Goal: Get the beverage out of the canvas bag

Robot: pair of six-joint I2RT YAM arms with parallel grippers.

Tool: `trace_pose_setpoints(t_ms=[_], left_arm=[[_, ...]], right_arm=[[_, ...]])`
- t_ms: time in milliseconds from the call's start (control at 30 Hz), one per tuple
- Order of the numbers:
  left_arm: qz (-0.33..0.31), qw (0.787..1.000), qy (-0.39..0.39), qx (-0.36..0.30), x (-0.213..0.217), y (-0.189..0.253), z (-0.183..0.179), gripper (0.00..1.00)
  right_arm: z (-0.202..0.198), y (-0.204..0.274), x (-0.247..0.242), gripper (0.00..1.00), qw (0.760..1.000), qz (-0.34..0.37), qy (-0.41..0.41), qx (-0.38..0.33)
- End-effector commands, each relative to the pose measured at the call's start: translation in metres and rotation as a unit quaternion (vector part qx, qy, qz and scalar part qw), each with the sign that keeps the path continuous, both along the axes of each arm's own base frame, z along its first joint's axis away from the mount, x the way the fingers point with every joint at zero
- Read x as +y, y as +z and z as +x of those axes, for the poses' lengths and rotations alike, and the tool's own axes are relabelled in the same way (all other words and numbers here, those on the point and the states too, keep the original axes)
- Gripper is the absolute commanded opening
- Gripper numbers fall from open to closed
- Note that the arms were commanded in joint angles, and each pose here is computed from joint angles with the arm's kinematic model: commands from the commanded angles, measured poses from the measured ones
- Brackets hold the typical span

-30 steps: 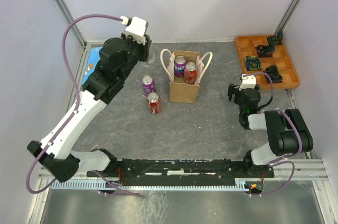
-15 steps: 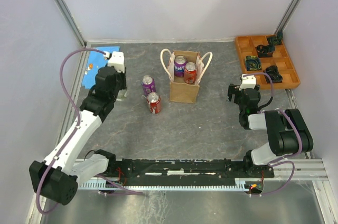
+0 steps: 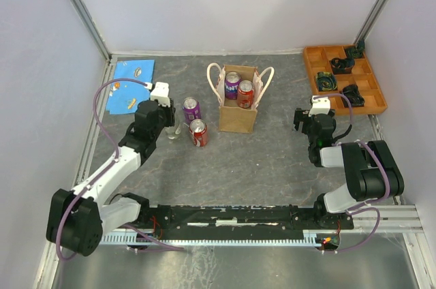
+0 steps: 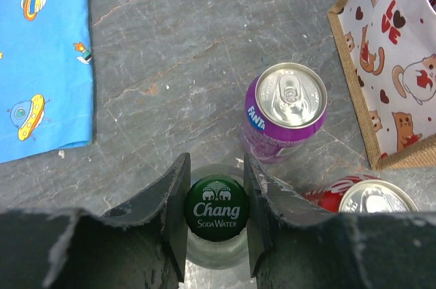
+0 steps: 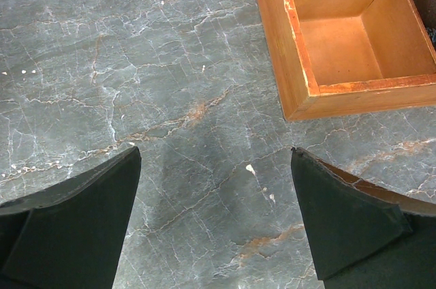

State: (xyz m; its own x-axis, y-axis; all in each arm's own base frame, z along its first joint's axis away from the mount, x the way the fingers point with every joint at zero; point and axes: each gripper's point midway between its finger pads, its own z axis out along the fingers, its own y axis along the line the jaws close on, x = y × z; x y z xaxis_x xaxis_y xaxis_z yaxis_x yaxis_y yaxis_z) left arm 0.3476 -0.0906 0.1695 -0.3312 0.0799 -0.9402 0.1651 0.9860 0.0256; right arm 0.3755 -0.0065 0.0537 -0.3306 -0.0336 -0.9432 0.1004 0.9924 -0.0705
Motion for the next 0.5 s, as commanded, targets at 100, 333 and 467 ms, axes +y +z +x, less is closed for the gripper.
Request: trace_pose_setpoints(t_ms=[100,333,467], left_arm=[[-0.071,0.988,0.007,-0.134,-0.009,0.065,0.039,0.03],[-0.073,0.988,0.009,-0.136,-0.007,0.053,0.049,0.03],[-0.072,0.989,0.018,-0.13,-0.004,0.046,0.054,0.03]], right_arm=[[0.012,0.016,0.0,0.99,1.0,-0.004,0.002,-0.025],[0.012,0.016,0.0,0.99,1.0,-0.004,0.002,-0.025],[0.012,0.016,0.0,0.99,1.0,-0.003,0.003,-0.025]])
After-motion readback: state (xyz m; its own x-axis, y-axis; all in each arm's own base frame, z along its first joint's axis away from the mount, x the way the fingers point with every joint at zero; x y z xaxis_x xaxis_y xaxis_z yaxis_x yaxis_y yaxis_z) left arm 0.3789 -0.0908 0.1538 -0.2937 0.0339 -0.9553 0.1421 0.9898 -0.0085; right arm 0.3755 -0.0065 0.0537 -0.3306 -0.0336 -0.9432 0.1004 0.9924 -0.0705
